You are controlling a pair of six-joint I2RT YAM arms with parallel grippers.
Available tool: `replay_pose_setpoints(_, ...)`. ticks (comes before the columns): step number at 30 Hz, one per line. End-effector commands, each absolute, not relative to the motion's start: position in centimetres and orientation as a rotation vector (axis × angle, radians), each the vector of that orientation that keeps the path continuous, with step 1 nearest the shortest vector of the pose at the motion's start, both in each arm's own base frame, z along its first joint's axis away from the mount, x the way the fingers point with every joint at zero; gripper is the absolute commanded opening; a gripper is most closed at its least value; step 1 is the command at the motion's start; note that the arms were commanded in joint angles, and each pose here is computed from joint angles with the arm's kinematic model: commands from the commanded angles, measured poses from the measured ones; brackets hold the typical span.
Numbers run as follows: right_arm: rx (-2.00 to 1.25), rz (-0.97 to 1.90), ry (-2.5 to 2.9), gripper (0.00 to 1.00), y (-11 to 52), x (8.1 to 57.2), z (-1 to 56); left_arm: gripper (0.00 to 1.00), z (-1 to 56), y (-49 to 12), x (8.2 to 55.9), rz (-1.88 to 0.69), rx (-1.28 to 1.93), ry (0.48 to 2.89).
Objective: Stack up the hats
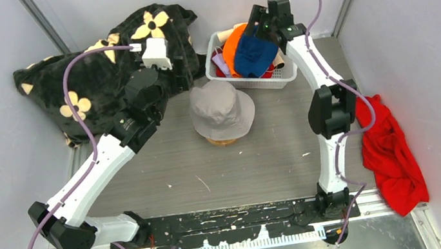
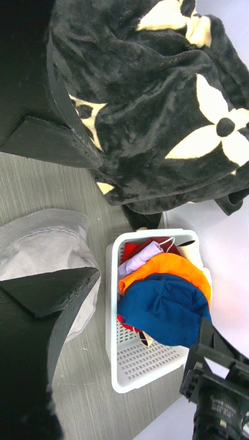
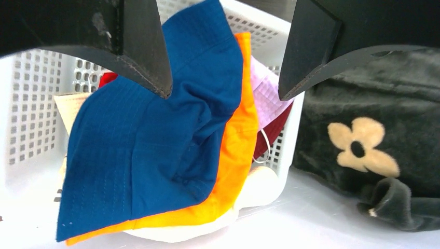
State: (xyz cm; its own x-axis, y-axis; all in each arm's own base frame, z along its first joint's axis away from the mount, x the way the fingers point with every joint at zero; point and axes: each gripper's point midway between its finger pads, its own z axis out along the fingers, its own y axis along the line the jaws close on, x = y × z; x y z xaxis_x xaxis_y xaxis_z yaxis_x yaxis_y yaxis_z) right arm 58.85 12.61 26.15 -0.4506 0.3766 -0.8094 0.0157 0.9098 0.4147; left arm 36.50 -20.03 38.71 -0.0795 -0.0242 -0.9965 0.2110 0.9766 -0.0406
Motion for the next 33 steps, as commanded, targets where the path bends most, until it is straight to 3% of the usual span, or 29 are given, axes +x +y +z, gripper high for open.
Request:
replay_pose_setpoints(1,0.259,0.392,1.967,0.78,12.6,60.5,28.0,0.70,40.1,-19.3,35.9,-0.205,0.131,1.603)
replay_pose_setpoints(18,0.289,0.416,2.059,0.61,13.7,63.6,19.5,0.70,38.8,-19.0,36.2,-0.185,0.124,1.622)
replay_pose_setpoints(24,0.300,0.420,2.077,0.60,14.0,64.6,17.7,0.70,38.5,-18.7,36.1,-0.178,0.118,1.626)
replay_pose_setpoints(27,0.298,0.427,2.071,0.49,14.1,64.9,17.4,0.70,38.4,-18.6,36.1,-0.176,0.118,1.628)
replay_pose_setpoints(33,0.314,0.408,2.031,0.11,13.7,65.1,18.4,0.70,38.2,-18.5,36.1,-0.172,0.116,1.636)
